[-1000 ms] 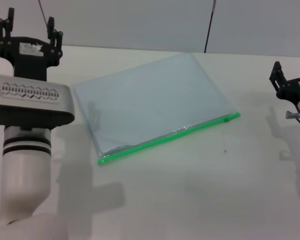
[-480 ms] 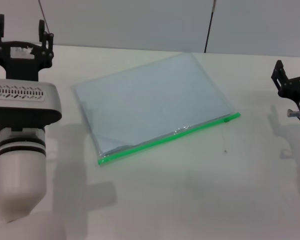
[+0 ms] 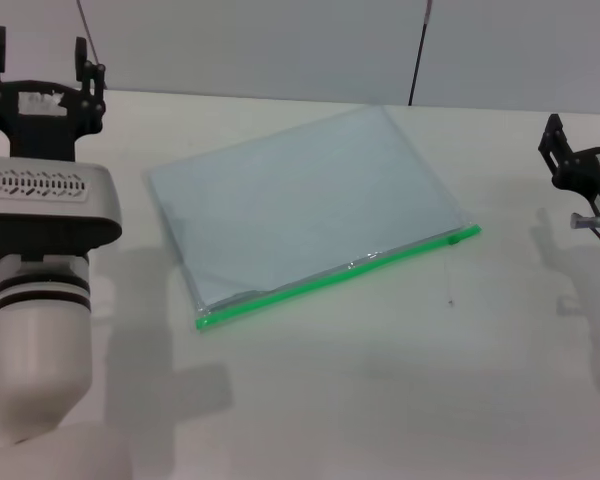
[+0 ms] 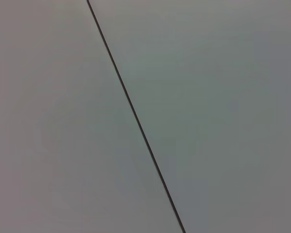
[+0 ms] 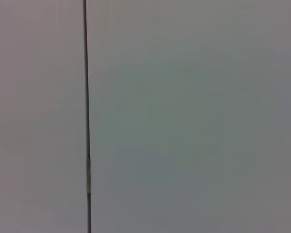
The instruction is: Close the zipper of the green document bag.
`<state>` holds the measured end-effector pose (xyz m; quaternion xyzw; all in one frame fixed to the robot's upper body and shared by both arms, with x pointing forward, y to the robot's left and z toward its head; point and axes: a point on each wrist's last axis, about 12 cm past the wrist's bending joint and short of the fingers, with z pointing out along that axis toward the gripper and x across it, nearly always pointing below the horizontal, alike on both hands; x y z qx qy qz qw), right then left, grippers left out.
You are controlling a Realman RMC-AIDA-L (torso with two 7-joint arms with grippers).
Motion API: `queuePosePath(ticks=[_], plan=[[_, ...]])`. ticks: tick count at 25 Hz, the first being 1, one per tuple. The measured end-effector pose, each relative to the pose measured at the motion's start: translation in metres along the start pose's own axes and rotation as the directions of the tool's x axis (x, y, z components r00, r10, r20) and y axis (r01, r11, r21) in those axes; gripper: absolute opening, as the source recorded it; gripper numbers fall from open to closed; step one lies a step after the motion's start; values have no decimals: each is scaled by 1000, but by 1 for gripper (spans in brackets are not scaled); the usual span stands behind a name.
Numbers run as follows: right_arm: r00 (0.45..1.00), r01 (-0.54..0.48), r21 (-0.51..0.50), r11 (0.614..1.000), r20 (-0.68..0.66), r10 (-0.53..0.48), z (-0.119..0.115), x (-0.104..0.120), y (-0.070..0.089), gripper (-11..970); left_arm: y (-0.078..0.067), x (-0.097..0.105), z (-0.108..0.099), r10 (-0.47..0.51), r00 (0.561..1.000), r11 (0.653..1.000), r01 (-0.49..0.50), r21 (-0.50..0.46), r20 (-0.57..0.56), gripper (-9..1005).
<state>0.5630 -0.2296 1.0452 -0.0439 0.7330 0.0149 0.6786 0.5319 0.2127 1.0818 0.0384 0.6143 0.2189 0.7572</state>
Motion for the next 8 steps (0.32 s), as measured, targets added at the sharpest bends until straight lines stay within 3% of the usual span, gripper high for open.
queuePosePath(ticks=[8], plan=[[1000,2,-5,1000,0,-2,0,0,1,711,1,3,2,-43,999,999,43,9,-6,740]])
